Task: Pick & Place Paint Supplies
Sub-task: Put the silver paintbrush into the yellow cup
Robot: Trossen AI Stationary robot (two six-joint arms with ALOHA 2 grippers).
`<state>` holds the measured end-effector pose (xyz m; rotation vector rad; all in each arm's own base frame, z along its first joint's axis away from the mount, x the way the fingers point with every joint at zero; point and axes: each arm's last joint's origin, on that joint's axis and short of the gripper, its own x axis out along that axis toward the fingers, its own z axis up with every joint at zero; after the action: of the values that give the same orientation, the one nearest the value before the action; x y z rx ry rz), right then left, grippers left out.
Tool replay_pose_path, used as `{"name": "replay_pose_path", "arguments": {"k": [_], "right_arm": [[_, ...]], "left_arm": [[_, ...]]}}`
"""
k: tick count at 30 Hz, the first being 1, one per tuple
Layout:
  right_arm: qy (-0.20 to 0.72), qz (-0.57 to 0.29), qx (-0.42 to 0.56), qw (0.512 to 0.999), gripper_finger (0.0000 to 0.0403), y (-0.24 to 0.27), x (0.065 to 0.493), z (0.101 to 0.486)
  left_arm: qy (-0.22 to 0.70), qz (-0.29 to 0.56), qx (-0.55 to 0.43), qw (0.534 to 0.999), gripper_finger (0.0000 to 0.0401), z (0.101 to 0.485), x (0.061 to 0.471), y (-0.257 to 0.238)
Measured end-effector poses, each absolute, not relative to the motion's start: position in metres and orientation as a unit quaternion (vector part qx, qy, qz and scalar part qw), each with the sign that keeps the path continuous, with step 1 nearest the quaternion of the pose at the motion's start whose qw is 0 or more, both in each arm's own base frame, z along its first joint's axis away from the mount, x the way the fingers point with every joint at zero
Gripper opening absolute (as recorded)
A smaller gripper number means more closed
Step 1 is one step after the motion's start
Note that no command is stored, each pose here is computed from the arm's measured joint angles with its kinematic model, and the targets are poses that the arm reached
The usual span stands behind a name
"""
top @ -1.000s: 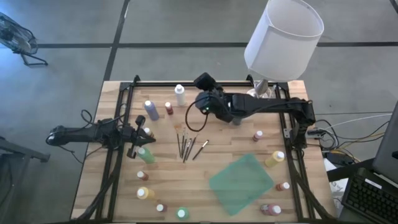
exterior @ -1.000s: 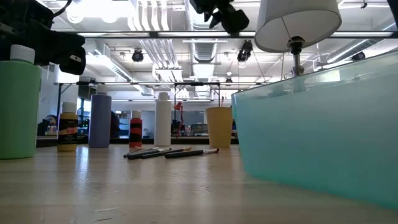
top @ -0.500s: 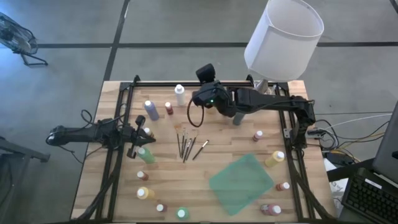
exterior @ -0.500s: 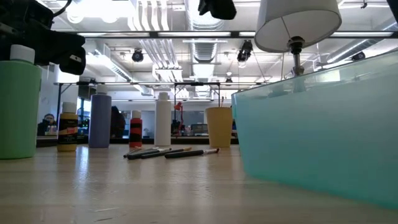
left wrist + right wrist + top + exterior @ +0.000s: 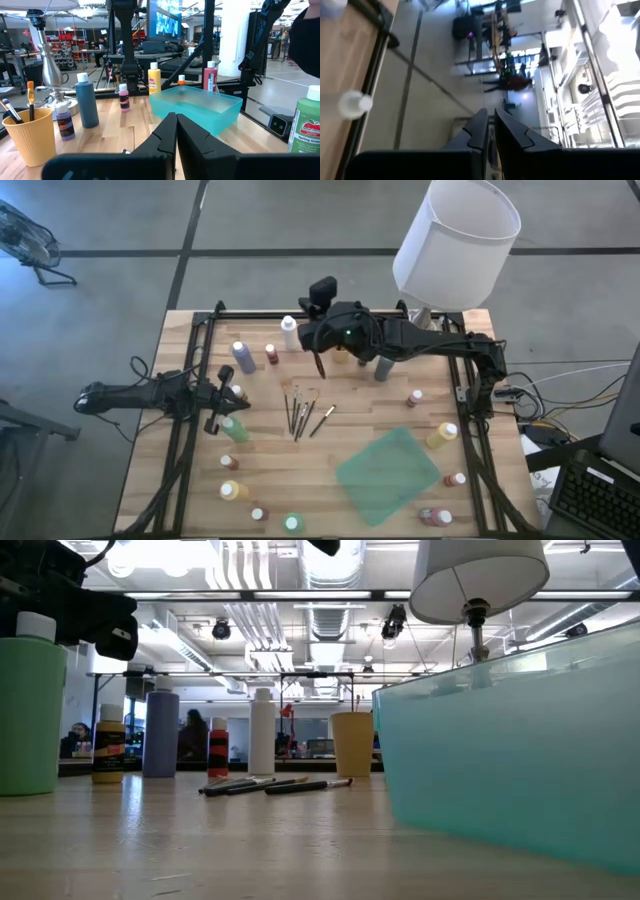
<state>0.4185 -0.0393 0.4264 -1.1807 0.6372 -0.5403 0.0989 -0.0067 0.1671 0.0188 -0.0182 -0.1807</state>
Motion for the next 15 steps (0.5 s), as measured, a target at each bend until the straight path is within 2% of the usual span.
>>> {"name": "replay_pose_path", "arguments": {"k": [7,15], "right_arm": [[0.266,-0.248,-0.546,0.755,0.0037,-0.0365,0.4201,0.4313],[0.169,-0.23,-0.413,0.865,0.0044,-0.0302,0.4236,0.4357]], "left_arm": [[-0.009,-0.09,0.01,0.996,0.0014,0.1671,0.0989,-0.0068],[-0.009,-0.09,0.009,0.996,0.0014,0.1671,0.0989,-0.0068]]}}
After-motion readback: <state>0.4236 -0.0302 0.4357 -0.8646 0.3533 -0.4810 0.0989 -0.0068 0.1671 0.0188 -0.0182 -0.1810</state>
